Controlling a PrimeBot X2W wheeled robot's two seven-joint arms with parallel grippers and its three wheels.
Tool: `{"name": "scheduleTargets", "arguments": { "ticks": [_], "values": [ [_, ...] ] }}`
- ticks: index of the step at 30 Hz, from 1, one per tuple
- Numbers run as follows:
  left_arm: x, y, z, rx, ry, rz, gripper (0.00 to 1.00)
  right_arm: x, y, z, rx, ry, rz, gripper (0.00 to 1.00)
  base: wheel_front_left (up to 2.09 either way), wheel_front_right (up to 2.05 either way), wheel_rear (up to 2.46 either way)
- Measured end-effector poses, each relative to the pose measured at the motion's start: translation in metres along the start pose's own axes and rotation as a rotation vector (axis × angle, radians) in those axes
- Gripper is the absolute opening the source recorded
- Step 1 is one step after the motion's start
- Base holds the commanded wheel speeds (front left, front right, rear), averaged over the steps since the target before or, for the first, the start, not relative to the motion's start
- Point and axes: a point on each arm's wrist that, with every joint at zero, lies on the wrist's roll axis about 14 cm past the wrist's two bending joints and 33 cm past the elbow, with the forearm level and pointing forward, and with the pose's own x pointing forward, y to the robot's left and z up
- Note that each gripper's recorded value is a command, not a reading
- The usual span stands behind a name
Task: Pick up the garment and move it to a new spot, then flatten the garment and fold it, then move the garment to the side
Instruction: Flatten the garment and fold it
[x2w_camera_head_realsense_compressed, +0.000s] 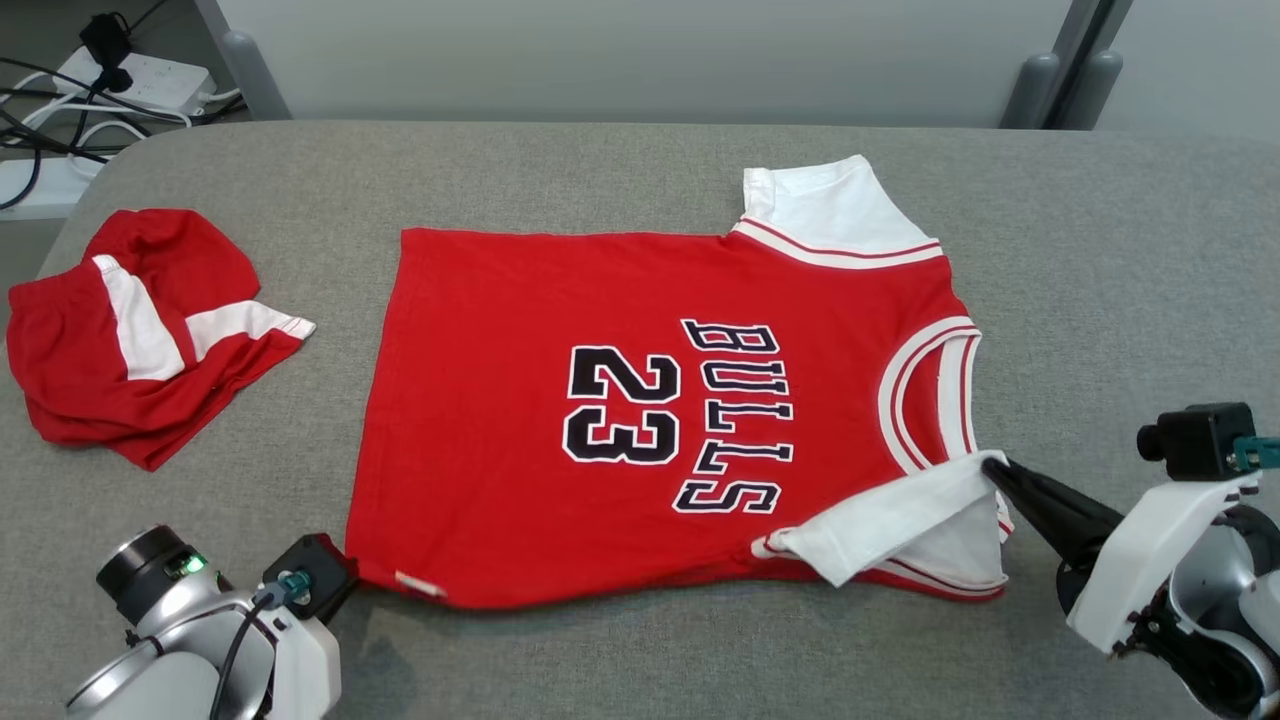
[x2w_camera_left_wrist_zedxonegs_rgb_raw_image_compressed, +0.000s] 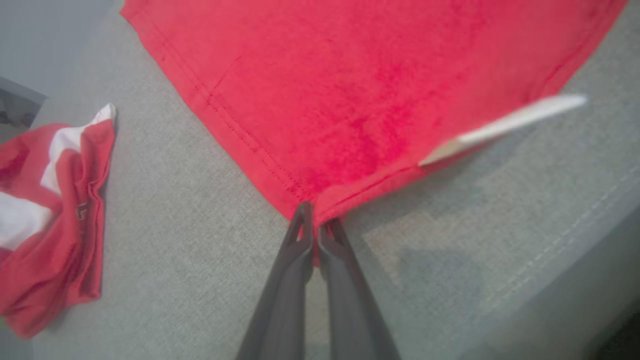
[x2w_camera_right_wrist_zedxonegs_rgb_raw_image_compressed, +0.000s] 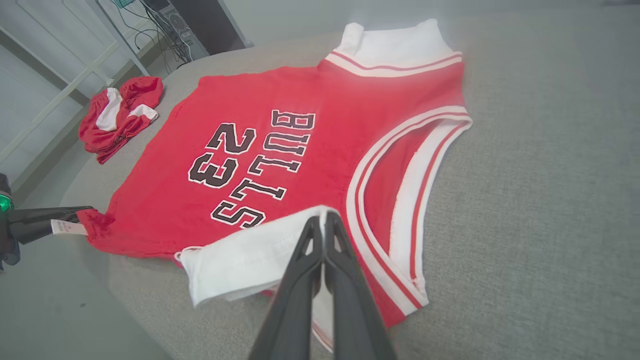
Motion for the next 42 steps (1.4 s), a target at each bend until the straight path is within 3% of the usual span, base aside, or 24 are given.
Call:
{"name": "scheduleTargets", "arguments": {
  "ticks": [24, 42],
  "values": [
    [0.025, 0.029, 0.008, -0.046, 0.021, -0.057, 0.0, 0.041, -0.034, 0.017, -0.046, -0.004, -0.068, 0.0, 0.0, 0.0, 0.0],
    [0.053, 0.027, 0.011, -0.042, -0.004, -0.105, 0.0, 0.069, -0.044, 0.026, -0.065, -0.029, -0.069, 0.0, 0.0, 0.0, 0.0]
  ]
}}
